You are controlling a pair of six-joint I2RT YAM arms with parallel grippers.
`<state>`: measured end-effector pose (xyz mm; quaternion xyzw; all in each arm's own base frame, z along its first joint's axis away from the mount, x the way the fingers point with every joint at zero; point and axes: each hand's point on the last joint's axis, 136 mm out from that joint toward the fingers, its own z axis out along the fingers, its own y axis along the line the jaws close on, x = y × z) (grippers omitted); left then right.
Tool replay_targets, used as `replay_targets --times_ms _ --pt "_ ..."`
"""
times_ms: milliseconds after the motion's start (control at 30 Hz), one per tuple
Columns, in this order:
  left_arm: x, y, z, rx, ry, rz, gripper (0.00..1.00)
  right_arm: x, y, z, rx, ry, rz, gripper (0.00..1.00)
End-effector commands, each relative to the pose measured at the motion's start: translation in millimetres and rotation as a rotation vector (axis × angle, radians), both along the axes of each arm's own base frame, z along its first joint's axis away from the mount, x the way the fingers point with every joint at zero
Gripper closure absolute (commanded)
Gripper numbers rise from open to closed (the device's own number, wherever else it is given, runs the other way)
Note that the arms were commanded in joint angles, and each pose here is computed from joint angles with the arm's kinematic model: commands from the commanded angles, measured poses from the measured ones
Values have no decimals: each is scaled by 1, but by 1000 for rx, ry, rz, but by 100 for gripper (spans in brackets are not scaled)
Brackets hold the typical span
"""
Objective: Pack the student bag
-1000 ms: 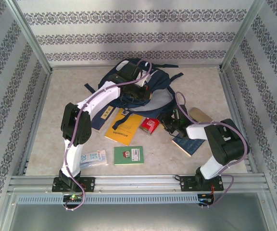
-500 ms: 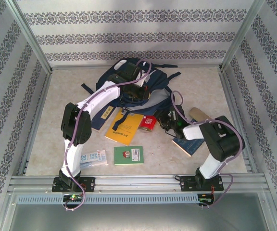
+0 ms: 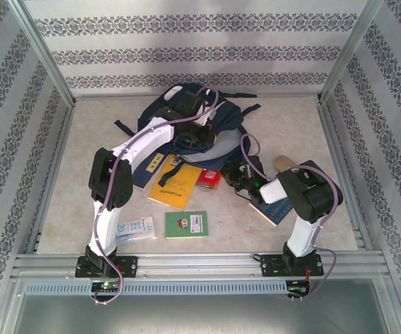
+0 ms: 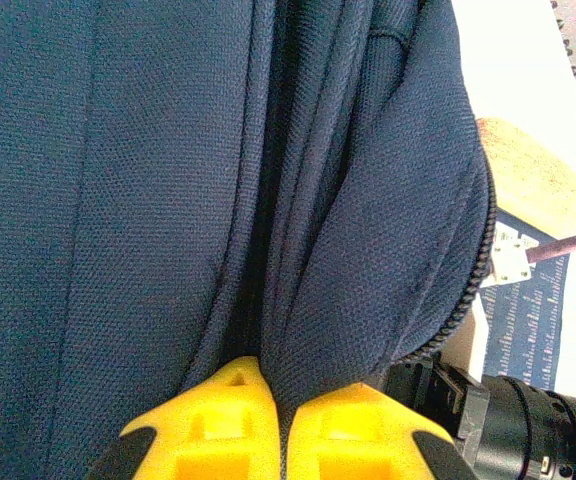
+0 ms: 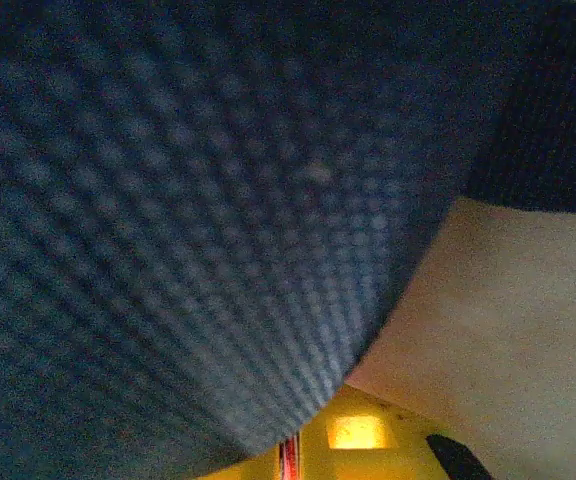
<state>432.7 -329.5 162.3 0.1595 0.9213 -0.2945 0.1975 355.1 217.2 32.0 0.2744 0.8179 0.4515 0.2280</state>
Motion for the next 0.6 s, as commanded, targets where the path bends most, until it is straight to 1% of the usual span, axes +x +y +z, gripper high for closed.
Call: replay_targets --times_ms 0,33,67,200,367,567 --pt "-7 -12 10 -61 41 -23 100 -7 20 27 44 -74 86 96" --pt "-6 -11 10 -61 39 -19 100 -8 18 27 34 -71 84 99" --pt "-5 -9 11 -60 37 -15 100 -10 16 27 25 -65 84 100" --pt "3 3 20 -66 20 20 100 -25 10 27 -3 -52 93 100" --pt "19 24 31 -97 5 85 100 -56 -5 16 -55 1 115 100" --pt "35 49 42 -130 -2 151 100 -87 -26 8 -106 24 147 100"
